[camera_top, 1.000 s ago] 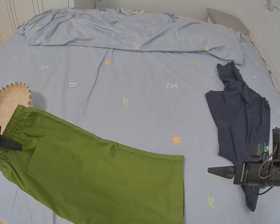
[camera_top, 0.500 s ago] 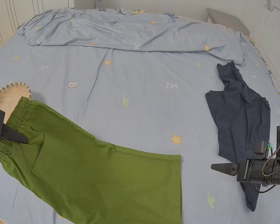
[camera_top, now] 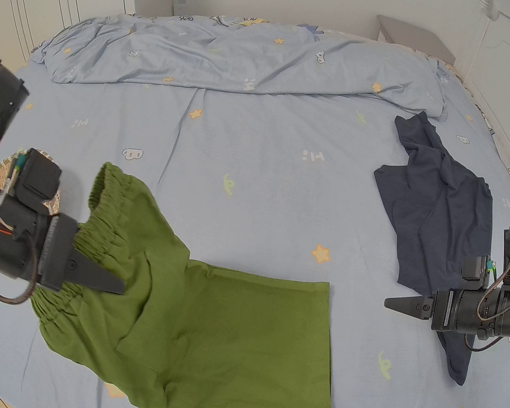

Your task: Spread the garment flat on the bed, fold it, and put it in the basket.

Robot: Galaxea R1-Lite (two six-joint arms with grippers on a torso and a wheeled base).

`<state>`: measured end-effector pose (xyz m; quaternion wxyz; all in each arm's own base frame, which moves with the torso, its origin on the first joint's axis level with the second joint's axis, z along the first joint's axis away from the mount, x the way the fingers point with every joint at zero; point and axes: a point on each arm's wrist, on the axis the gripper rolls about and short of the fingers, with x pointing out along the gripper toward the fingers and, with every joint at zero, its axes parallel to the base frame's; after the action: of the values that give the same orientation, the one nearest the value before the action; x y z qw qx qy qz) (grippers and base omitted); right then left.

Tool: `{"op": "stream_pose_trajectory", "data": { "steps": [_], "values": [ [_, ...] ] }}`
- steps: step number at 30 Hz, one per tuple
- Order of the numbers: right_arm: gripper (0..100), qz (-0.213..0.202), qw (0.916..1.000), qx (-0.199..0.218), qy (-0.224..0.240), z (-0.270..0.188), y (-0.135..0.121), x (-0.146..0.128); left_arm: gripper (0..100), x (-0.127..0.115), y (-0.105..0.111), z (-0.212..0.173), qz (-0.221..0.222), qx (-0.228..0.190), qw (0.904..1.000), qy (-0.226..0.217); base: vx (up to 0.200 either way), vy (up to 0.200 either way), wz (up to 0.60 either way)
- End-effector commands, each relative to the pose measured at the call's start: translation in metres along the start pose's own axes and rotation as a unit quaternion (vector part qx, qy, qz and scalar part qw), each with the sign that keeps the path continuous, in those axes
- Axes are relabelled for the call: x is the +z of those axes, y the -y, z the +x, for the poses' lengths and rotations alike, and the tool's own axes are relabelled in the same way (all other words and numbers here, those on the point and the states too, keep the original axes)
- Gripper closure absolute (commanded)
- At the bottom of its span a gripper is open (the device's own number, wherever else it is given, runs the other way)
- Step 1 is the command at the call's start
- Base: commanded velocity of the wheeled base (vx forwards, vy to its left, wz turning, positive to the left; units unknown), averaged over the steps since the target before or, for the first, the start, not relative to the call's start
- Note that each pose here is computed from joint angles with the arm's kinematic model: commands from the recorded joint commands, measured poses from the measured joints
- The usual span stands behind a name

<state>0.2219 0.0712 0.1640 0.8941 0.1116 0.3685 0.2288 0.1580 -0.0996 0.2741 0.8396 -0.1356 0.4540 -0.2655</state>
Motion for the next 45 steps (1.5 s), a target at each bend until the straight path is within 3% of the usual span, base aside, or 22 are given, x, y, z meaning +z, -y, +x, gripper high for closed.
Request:
{"op": "stream_pose_trajectory", "data": {
  "steps": [1, 7, 8, 15, 28, 38, 45],
  "values": [
    [0, 0.001, 1.0, -0.002, -0.002, 0.001, 0.0, -0.001, 100, -0.001, 0.034, 0.054, 0.003, 0.021, 0.9988, -0.044, 0.0, 0.0, 0.0],
    [0, 0.001, 1.0, -0.002, -0.002, 0.001, 0.001, -0.001, 100, -0.006, 0.051, 0.094, -0.004, 0.056, 0.9973, -0.046, 0.0, 0.0, 0.0],
    [0, 0.002, 1.0, -0.003, -0.002, 0.001, 0.001, -0.001, 100, -0.004, 0.056, 0.105, -0.012, 0.061, 0.9976, -0.03, 0.0, 0.0, 0.0],
    [0, 0.002, 1.0, -0.003, -0.003, 0.001, 0.001, -0.001, 100, -0.007, 0.06, 0.117, -0.016, 0.058, 0.9978, -0.029, 0.0, 0.0, 0.0],
    [0, 0.003, 1.0, -0.004, -0.005, 0.003, 0.002, -0.001, 100, -0.03, 0.077, 0.145, 0.006, 0.051, 0.9966, -0.065, 0.0, 0.0, 0.0],
    [0, 0.004, 1.0, -0.005, -0.006, 0.003, 0.002, -0.002, 100, -0.03, 0.094, 0.159, 0.014, 0.001, 0.9994, -0.03, 0.0, 0.0, 0.0],
    [0, 0.004, 1.0, -0.005, -0.007, 0.003, 0.002, -0.003, 100, -0.04, 0.091, 0.178, 0.021, 0.019, 0.9981, -0.054, 0.0, 0.0, 0.0]
  ]
}}
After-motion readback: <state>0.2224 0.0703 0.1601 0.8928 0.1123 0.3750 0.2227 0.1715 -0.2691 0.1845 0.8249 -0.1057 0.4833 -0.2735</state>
